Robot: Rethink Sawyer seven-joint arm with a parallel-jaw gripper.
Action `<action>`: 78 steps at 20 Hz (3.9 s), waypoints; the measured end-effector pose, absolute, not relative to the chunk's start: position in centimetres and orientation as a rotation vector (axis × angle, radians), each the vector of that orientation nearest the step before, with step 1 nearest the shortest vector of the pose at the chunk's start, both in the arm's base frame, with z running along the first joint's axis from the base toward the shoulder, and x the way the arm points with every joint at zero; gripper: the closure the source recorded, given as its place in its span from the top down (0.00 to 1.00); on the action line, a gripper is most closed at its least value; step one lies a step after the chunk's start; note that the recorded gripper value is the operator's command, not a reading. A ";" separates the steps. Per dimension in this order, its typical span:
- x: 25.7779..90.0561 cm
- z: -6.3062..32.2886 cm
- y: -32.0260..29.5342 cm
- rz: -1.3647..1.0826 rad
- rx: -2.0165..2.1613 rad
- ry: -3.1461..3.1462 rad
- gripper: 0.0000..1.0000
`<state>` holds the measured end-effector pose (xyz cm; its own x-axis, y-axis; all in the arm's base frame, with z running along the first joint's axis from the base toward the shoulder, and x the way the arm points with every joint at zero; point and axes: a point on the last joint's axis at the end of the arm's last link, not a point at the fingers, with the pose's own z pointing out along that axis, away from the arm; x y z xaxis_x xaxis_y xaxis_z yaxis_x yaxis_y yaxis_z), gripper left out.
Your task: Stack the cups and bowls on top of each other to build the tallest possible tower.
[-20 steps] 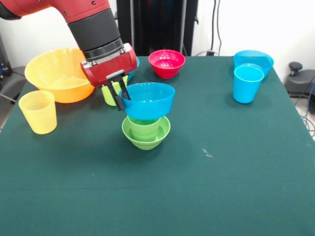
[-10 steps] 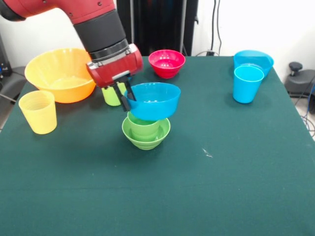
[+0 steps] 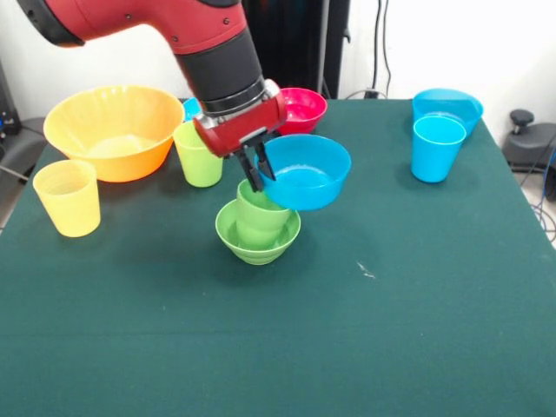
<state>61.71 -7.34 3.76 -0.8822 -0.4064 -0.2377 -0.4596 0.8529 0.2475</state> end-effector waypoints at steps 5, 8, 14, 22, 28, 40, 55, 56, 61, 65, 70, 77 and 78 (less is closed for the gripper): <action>61.1 3.6 -7.0 0.443 -0.703 2.889 0.00; 61.0 3.6 -7.4 0.431 -0.699 2.899 0.00; 60.9 3.6 -8.1 0.428 -0.682 2.904 0.00; 60.6 3.7 -9.6 0.436 -0.642 2.920 0.00; 60.6 3.7 -9.7 0.434 -0.639 2.920 0.00; 61.2 4.4 -10.4 0.388 -0.641 2.921 0.00; 62.8 4.8 -10.4 0.371 -0.665 2.981 0.00; 62.8 4.8 -10.4 0.370 -0.664 2.981 0.00; 62.9 4.7 -10.7 0.368 -0.655 2.981 0.00; 62.9 4.7 -10.9 0.367 -0.649 2.981 0.00; 63.1 4.7 -11.2 0.364 -0.641 2.980 0.00; 63.3 4.8 -11.4 0.358 -0.636 2.978 0.00; 63.3 4.8 -11.4 0.358 -0.636 2.978 0.00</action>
